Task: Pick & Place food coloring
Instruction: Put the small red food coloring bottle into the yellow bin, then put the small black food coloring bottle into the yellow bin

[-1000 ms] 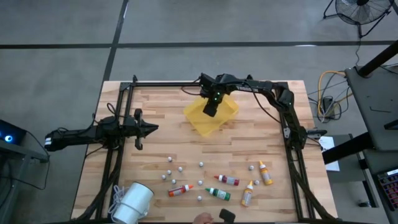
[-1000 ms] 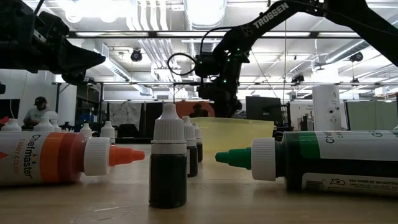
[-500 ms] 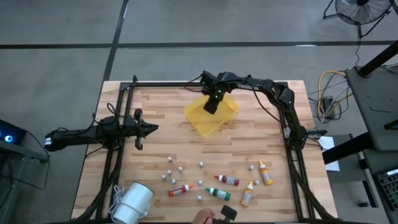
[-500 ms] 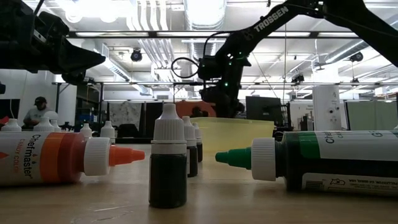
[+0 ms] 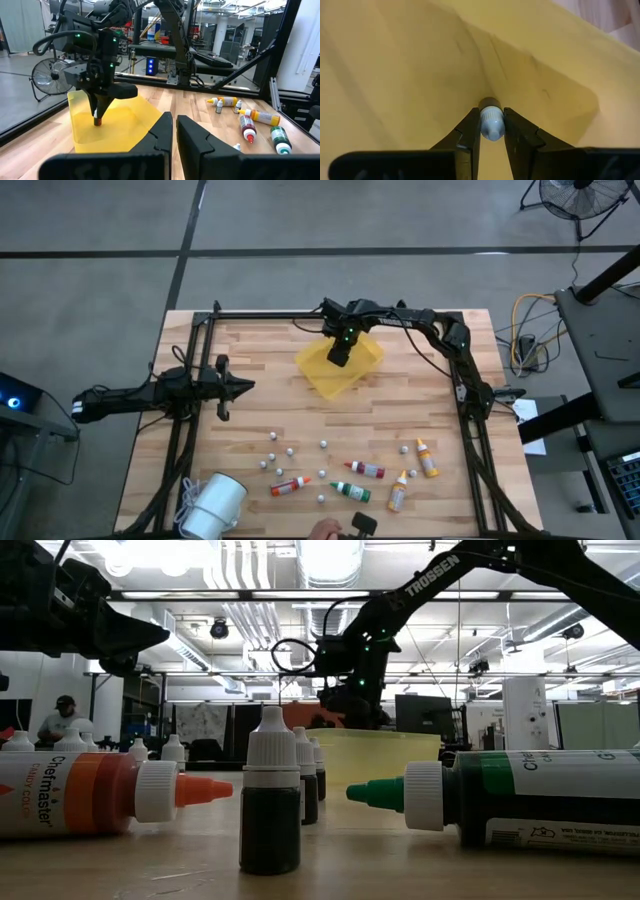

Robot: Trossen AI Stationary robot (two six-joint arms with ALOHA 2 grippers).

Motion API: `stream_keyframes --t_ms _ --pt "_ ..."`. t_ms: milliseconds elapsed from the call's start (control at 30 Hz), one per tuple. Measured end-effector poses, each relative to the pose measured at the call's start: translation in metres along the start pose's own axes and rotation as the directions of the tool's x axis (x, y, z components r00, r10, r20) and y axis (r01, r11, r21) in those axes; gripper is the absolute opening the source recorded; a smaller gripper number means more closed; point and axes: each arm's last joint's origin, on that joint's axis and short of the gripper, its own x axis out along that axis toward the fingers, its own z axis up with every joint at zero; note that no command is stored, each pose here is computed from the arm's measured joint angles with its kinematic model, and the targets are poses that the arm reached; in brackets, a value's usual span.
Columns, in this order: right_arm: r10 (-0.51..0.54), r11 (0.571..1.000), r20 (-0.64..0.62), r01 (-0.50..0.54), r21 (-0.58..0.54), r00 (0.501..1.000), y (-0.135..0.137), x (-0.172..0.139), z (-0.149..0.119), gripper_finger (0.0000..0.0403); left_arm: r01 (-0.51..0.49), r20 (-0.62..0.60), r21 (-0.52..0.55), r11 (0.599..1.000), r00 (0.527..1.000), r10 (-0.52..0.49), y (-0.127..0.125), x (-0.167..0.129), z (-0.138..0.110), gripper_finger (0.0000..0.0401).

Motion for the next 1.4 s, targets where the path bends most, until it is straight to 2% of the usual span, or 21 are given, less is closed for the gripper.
stream_keyframes --t_ms 133,500,867,1133,1400 --pt "0.000 1.000 0.000 0.000 -0.020 1.000 0.000 0.000 0.000 0.0062 0.000 0.000 0.000 1.000 1.000 0.000 0.000 0.000 0.000 0.0000" --pt "0.004 1.000 -0.001 -0.004 -0.020 1.000 0.001 0.000 0.000 0.0114 0.000 0.000 0.000 1.000 1.000 0.000 0.000 0.000 0.000 0.0000" --pt "0.003 1.000 0.001 -0.003 -0.019 1.000 0.002 -0.005 0.001 0.0135 0.001 0.000 0.000 1.000 1.000 -0.001 0.000 0.000 0.000 0.0000" --pt "0.003 1.000 -0.015 -0.004 -0.027 1.000 0.007 -0.039 -0.006 0.0135 0.001 0.000 0.000 1.000 1.000 -0.001 0.000 0.000 0.000 0.0000" --pt "0.018 0.995 0.037 -0.015 -0.094 0.999 0.033 -0.098 -0.020 0.0135 0.001 0.000 0.000 1.000 1.000 -0.001 0.000 0.000 0.000 0.0000"
